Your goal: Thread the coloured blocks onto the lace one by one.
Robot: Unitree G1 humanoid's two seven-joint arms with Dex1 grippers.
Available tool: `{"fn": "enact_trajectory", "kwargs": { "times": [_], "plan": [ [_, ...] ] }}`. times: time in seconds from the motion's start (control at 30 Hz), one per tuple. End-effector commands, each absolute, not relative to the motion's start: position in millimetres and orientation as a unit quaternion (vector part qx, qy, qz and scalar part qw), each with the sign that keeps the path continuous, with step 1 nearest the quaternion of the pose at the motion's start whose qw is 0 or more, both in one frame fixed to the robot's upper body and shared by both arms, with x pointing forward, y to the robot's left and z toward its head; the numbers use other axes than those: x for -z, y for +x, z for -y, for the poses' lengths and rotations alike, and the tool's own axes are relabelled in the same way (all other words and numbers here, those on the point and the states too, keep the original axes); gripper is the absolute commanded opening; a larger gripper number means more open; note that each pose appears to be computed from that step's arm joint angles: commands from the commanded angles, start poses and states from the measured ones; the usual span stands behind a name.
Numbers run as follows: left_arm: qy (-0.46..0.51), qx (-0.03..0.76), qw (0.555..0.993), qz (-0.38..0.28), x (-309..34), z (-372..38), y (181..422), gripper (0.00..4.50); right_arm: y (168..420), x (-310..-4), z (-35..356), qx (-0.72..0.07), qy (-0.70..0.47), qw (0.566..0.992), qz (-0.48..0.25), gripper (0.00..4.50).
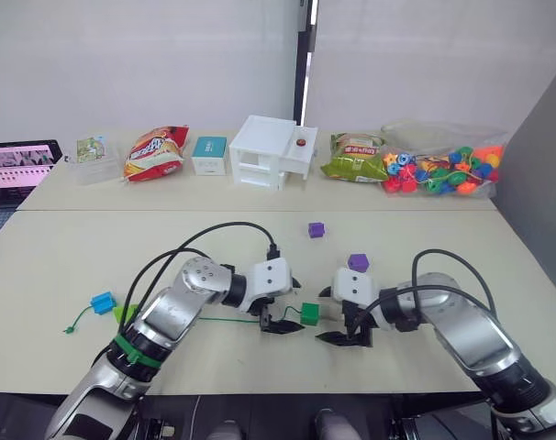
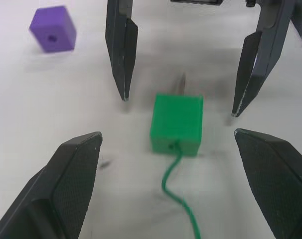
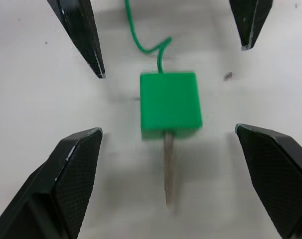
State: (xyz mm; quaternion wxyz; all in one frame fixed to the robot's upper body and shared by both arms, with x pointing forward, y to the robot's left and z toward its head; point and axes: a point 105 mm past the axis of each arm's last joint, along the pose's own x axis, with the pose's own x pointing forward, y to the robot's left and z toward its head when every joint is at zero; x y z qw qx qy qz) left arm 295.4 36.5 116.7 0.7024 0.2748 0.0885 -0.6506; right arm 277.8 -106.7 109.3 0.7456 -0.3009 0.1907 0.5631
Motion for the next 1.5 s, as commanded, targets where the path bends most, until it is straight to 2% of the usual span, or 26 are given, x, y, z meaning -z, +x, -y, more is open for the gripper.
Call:
{"fn": "enact_trajectory", "kwargs": {
  "times": [0.03,0.17,0.33,0.5,0.53,0.57,0.63,1.03,1.3,1.37,1.5],
  "plan": [
    [0.284,0.664,0.688,-0.073,-114,-22,297,4.48,278,-117,113,-0.551,-0.306,0.755,-0.181,4.50],
    [0.292,0.666,0.681,-0.082,-103,-18,300,4.48,280,-115,114,-0.541,-0.308,0.761,-0.182,4.50],
    [0.296,0.671,0.676,-0.077,-102,-17,302,3.03,282,-111,114,-0.536,-0.311,0.763,-0.183,4.50],
    [0.294,0.674,0.673,-0.074,-103,-16,301,1.32,283,-111,114,-0.534,-0.311,0.764,-0.183,4.50],
    [0.292,0.675,0.673,-0.073,-103,-15,301,1.20,283,-110,114,-0.534,-0.311,0.765,-0.183,4.50],
    [0.290,0.678,0.672,-0.071,-104,-15,300,1.20,283,-109,114,-0.535,-0.313,0.763,-0.183,4.50],
    [0.288,0.680,0.671,-0.070,-105,-15,298,1.20,283,-107,114,-0.539,-0.313,0.761,-0.182,3.96],
    [0.286,0.680,0.671,-0.075,-104,-23,297,1.20,285,-99,120,-0.545,-0.330,0.749,-0.183,0.00],
    [0.277,0.664,0.688,-0.096,-105,-50,296,1.20,277,-114,106,-0.579,-0.314,0.737,-0.152,0.00],
    [0.278,0.648,0.699,-0.116,-104,-73,295,1.20,273,-117,104,-0.585,-0.311,0.733,-0.153,0.00],
    [0.310,0.592,0.718,-0.192,-97,-155,289,1.20,267,-123,103,-0.592,-0.311,0.727,-0.156,0.00]
  ]
}}
